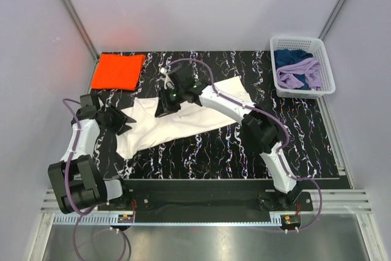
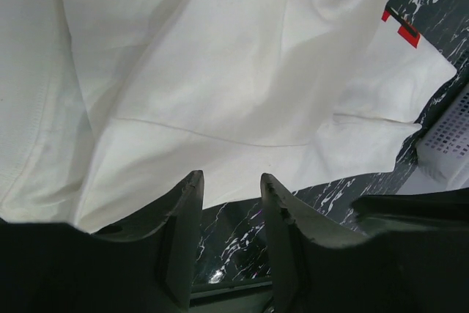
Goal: Fold and stack the t-shirts
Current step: Fold the tshirt
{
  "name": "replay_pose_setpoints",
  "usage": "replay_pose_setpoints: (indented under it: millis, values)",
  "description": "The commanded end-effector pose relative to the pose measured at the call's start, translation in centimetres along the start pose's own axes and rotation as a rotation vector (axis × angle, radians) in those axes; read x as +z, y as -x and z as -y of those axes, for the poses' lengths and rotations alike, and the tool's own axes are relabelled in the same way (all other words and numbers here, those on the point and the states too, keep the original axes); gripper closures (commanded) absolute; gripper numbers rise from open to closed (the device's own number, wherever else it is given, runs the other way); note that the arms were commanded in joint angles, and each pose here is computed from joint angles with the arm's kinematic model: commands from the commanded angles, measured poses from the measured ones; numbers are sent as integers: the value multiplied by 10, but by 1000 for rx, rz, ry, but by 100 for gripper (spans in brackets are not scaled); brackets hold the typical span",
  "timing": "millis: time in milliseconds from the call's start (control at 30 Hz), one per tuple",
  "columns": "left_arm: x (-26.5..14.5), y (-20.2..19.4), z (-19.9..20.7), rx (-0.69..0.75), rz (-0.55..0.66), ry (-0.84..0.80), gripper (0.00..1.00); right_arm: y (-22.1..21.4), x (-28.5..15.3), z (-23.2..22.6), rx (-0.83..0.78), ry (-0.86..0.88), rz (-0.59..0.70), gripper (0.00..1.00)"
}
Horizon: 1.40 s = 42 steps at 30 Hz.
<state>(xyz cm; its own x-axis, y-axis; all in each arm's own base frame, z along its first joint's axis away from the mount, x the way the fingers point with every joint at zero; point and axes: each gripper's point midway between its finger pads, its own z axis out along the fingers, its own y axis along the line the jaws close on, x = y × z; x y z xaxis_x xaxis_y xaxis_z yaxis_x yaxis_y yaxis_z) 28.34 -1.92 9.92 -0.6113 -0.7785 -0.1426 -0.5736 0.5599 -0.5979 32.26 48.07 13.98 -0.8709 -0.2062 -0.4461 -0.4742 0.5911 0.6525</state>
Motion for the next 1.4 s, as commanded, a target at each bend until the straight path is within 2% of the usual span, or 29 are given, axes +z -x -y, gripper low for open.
replay_pose_setpoints:
  millis: [0,167,467,600,867,1000,1067,1167,1367]
  values:
    - [-7,20,19,51,38,-42,58,-15,27,-45,65,168,-46,75]
    - [6,21,6,16,-26,20,58,-40,58,-51,100,181,-102,80]
    - [20,19,-19,-18,-45,109,55,-88,99,-39,172,153,-194,85]
    - [19,20,-26,-14,-41,143,55,-116,105,-35,161,124,-261,88]
    - [10,15,-29,-17,-27,154,55,-146,107,-27,201,106,-294,89]
    - [2,10,-30,-15,-7,156,54,-136,100,-35,123,104,-298,88]
    - [-1,9,-30,-16,12,150,54,-112,85,-46,58,104,-241,88]
    - [-2,1,-21,-22,29,71,54,-93,58,-57,60,116,-210,85]
    - [20,-23,-19,-60,-49,27,57,-62,13,-28,132,107,-147,81]
